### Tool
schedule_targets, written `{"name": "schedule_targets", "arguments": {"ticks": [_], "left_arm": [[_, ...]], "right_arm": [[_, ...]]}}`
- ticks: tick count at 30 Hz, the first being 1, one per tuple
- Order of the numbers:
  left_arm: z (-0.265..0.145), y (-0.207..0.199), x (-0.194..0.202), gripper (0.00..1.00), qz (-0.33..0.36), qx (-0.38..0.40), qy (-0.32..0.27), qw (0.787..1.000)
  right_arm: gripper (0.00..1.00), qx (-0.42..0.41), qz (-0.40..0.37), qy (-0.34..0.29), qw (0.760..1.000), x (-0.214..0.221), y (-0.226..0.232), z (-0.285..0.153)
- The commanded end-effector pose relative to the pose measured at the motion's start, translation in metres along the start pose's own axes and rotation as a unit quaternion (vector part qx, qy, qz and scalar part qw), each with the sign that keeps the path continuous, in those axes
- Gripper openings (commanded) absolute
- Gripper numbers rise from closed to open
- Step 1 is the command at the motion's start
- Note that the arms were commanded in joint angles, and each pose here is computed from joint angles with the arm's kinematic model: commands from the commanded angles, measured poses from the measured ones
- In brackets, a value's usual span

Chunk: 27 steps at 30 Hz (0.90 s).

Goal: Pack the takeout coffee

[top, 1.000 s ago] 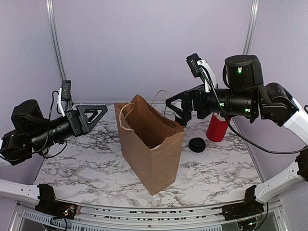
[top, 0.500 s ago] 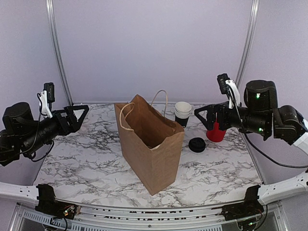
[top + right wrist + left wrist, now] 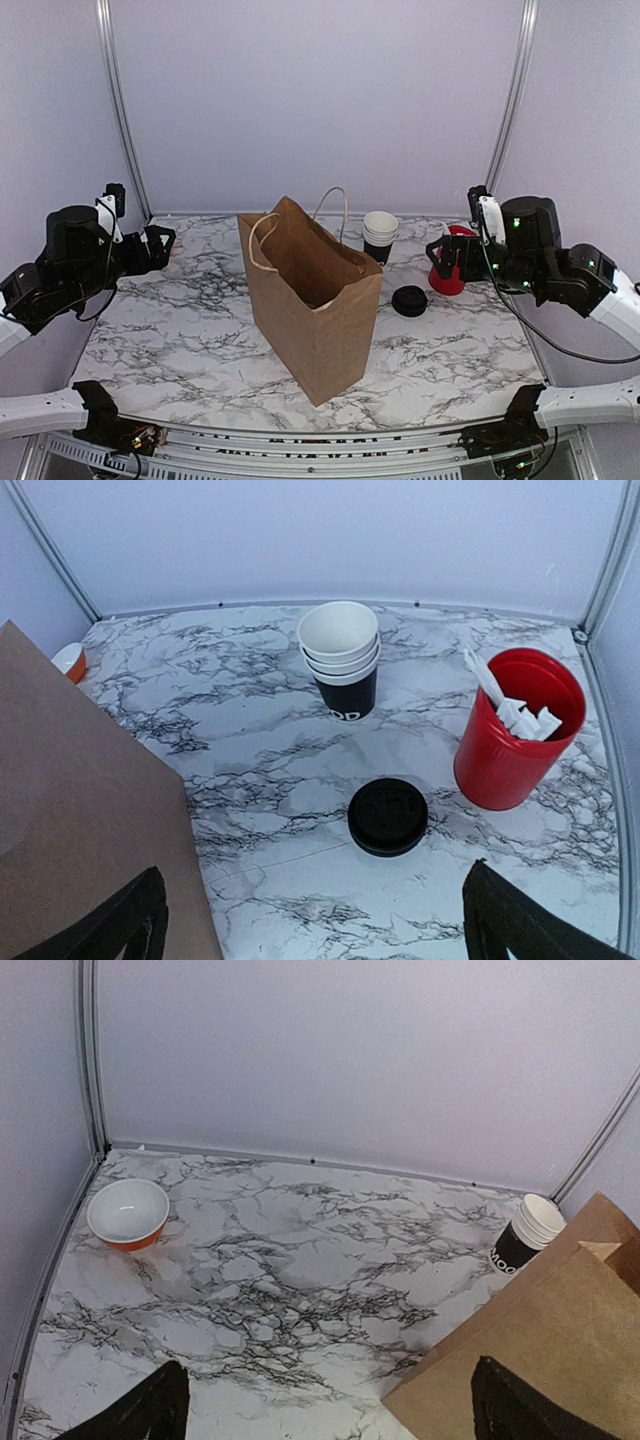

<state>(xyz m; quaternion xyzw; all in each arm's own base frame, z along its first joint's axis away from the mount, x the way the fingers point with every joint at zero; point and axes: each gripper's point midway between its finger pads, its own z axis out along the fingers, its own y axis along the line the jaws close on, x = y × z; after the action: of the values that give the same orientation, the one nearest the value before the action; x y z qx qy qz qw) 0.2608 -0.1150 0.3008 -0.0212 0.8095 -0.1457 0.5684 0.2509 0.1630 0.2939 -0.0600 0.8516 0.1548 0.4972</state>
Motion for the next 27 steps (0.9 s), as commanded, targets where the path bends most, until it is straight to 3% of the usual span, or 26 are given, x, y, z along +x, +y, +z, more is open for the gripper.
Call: {"name": "schedule_targets", "arguments": {"ticks": [1,5,14,21,27], "left_arm": [[0.018,0.006,0.020,0.99,0.006,0.019,0.050,0.999],[0.028,0.019,0.023,0.99,0.023,-0.002,0.075,0.997],[0.031,0.040,0.020,0.99,0.035,-0.028,0.066,0.997],[0.017,0.050,0.007,0.99,0.043,-0.051,0.030,0.997],[0.015,0.036,0.002,0.99,0.029,-0.014,0.029,0.999]], "right_arm": [[1.00,0.037,0.035,-0.018,0.999,-0.001,-0.025,0.005],[1.00,0.069,0.042,-0.016,0.997,0.005,-0.044,0.011],[1.00,0.111,0.052,-0.063,0.991,-0.012,-0.061,0.003],[0.99,0.086,0.033,-0.054,0.994,-0.027,-0.043,0.013],[1.00,0.096,0.022,-0.033,0.995,-0.033,-0.043,0.030]]}}
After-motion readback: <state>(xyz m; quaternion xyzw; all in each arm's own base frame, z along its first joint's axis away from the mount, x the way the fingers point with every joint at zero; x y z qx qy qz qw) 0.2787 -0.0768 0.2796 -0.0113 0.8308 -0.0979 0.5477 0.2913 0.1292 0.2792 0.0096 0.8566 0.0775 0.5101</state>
